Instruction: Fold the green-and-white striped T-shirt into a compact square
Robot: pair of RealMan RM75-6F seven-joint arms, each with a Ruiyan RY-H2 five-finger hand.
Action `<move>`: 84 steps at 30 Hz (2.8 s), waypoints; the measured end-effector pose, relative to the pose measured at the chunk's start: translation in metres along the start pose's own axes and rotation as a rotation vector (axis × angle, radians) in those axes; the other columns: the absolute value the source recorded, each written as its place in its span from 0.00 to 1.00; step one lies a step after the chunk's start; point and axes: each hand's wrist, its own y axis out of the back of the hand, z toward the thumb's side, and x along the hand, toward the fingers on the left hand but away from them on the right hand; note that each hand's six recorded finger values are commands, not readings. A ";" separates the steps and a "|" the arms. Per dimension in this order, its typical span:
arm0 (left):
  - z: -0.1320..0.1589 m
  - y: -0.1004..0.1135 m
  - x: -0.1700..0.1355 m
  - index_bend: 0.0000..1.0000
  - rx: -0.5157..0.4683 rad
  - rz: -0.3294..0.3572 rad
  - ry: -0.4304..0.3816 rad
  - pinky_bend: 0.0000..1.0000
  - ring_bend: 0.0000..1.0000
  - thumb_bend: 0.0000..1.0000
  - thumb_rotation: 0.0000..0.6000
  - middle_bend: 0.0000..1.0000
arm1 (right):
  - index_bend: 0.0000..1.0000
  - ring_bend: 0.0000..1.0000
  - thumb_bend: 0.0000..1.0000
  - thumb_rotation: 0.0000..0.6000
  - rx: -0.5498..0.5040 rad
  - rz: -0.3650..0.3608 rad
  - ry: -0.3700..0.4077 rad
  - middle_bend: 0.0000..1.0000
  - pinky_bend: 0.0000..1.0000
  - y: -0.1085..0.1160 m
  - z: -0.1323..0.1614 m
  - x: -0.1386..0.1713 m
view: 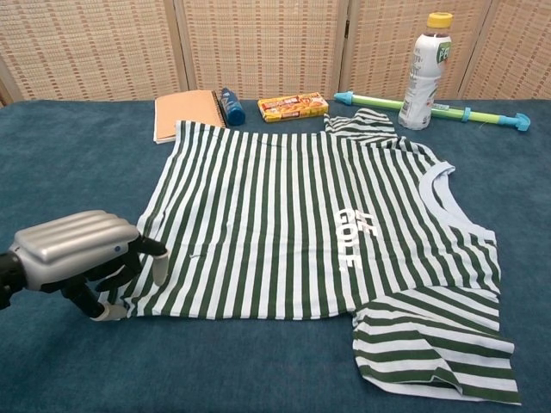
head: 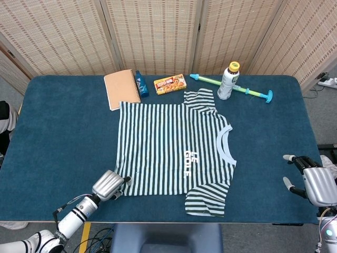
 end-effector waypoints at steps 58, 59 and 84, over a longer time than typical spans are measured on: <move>0.004 0.003 -0.004 0.57 -0.108 0.021 0.005 0.94 0.86 0.59 1.00 0.91 | 0.46 0.99 0.15 1.00 0.134 0.285 0.402 0.96 1.00 -0.149 0.094 -0.009; 0.004 0.002 -0.004 0.57 -0.108 0.020 0.007 0.94 0.86 0.59 1.00 0.91 | 0.46 0.99 0.17 1.00 0.135 0.288 0.401 0.96 1.00 -0.151 0.094 -0.011; -0.002 -0.003 -0.005 0.55 -0.116 0.008 0.025 0.94 0.86 0.59 1.00 0.91 | 0.46 0.99 0.26 1.00 0.171 0.334 0.420 0.96 1.00 -0.173 0.107 -0.031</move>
